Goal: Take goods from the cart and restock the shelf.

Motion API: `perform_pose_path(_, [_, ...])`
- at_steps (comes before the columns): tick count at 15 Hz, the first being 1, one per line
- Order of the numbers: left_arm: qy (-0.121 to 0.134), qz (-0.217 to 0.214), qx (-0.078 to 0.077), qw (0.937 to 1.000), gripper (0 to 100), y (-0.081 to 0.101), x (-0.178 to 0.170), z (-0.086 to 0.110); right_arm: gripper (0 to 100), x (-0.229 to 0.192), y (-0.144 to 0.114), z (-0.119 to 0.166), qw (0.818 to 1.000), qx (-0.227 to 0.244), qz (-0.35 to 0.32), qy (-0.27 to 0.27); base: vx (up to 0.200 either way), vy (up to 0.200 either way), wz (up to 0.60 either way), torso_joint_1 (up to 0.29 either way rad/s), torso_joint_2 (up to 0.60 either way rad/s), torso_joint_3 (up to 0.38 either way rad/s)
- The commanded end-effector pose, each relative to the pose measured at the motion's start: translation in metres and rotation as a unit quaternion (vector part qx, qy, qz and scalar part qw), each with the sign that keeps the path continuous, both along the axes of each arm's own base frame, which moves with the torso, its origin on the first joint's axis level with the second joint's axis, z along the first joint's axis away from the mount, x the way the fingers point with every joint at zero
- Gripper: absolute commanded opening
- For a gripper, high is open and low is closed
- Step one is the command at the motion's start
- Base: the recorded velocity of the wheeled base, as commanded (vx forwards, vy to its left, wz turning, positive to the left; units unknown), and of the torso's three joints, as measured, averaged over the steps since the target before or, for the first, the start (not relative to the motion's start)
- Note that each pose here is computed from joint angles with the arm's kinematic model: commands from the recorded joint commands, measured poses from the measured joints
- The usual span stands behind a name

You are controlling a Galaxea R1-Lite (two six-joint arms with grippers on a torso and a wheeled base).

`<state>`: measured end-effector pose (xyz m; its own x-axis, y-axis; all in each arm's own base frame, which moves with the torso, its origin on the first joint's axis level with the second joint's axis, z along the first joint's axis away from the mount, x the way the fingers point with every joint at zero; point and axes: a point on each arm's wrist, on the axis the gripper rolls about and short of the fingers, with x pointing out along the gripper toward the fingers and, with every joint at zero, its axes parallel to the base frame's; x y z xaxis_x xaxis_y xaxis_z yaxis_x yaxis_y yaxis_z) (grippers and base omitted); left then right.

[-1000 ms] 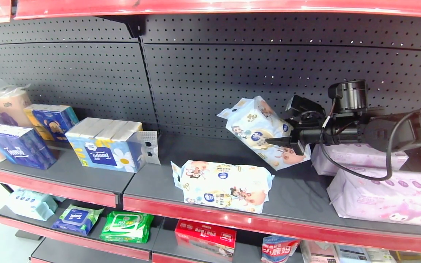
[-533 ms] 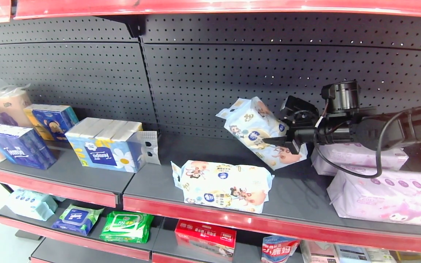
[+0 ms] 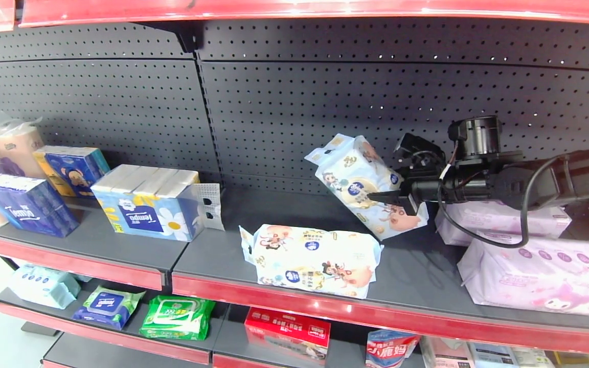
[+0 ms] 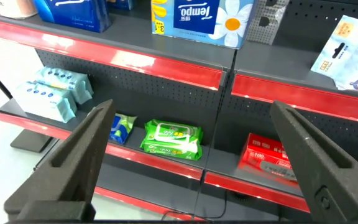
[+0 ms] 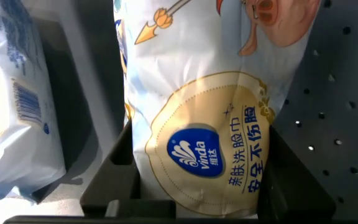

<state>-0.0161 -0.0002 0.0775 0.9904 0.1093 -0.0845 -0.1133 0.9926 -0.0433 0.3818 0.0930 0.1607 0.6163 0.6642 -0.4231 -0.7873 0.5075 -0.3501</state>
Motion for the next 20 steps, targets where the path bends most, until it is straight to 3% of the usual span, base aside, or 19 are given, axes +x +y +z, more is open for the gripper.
perform_pose_path(1, [0.001, 0.000, 0.000, 1.0000, 100, 0.0000, 0.0001, 0.0001, 0, -0.0004, 0.0004, -0.0013, 1.000, -0.001, 0.003, 0.001, 0.000, 0.000, 0.00, 0.000, 0.00, 0.000])
perform_pose_path(20, [0.001, 0.000, 0.000, 1.0000, 100, 0.0000, 0.0001, 0.0001, 0, -0.0012, 0.0085, -0.0070, 0.998, 0.002, 0.055, -0.007, 0.000, 0.000, 0.00, 0.000, 0.00, 0.000])
